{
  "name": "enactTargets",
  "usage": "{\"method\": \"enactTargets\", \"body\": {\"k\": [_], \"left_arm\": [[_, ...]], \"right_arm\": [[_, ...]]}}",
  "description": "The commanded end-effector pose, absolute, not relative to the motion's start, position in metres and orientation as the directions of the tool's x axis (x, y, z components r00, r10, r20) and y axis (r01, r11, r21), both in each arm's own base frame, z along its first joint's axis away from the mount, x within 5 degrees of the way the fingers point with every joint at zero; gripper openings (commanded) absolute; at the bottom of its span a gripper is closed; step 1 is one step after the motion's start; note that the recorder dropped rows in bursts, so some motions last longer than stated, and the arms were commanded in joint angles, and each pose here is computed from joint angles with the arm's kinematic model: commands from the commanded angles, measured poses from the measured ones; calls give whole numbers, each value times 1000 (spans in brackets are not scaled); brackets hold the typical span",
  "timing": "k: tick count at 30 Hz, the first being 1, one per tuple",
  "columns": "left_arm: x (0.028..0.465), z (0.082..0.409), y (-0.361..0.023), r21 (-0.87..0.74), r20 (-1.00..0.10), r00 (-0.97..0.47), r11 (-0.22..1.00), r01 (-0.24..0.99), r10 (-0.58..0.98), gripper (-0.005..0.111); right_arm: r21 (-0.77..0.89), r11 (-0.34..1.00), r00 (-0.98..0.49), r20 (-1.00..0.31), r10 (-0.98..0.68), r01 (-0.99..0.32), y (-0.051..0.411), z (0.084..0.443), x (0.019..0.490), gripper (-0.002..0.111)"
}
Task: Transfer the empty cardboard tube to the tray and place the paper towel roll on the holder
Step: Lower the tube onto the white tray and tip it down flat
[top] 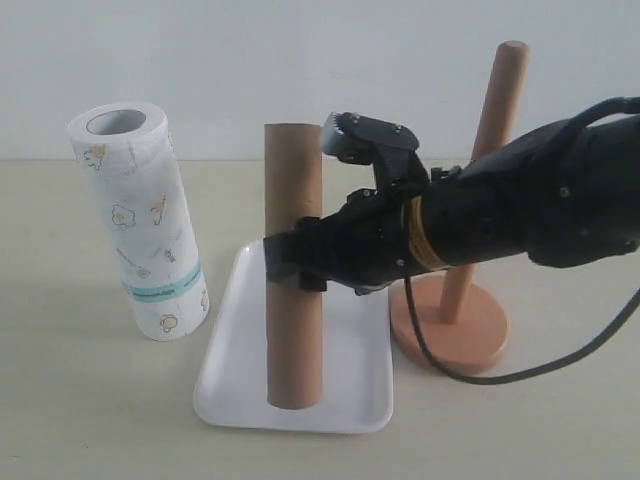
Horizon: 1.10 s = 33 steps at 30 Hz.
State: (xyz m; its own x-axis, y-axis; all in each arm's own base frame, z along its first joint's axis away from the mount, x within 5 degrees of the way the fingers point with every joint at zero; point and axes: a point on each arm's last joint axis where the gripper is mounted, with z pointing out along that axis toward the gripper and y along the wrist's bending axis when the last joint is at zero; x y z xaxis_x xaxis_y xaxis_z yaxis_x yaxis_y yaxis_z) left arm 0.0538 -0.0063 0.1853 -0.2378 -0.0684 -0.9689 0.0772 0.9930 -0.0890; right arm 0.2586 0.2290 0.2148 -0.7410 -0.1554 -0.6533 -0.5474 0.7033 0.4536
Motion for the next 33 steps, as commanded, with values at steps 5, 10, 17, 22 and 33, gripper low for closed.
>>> {"method": "enactTargets", "body": {"k": [5,10,17,22,33], "left_arm": [[54,185,-7,-96,-970,-232,992,80,-75,5],[54,185,-7,-96,-970,-232,992,80,-75,5],[54,185,-7,-96,-970,-232,992,80,-75,5],[54,185,-7,-96,-970,-232,992,80,-75,5],[54,185,-7,-96,-970,-232,992,80,-75,5]], "right_arm": [[357,767,-684,-715,-143,-533,246,215,262,0],[346,778,-680,-720,-138,-524,244,214,263,0],[364,773,-712,-685,-156,-519,248,201,263,0],[362,783,-750,-633,-192,-506,252,174,266,0],[320,831,-764,-620,-179,-455,249,156,272,0]]}}
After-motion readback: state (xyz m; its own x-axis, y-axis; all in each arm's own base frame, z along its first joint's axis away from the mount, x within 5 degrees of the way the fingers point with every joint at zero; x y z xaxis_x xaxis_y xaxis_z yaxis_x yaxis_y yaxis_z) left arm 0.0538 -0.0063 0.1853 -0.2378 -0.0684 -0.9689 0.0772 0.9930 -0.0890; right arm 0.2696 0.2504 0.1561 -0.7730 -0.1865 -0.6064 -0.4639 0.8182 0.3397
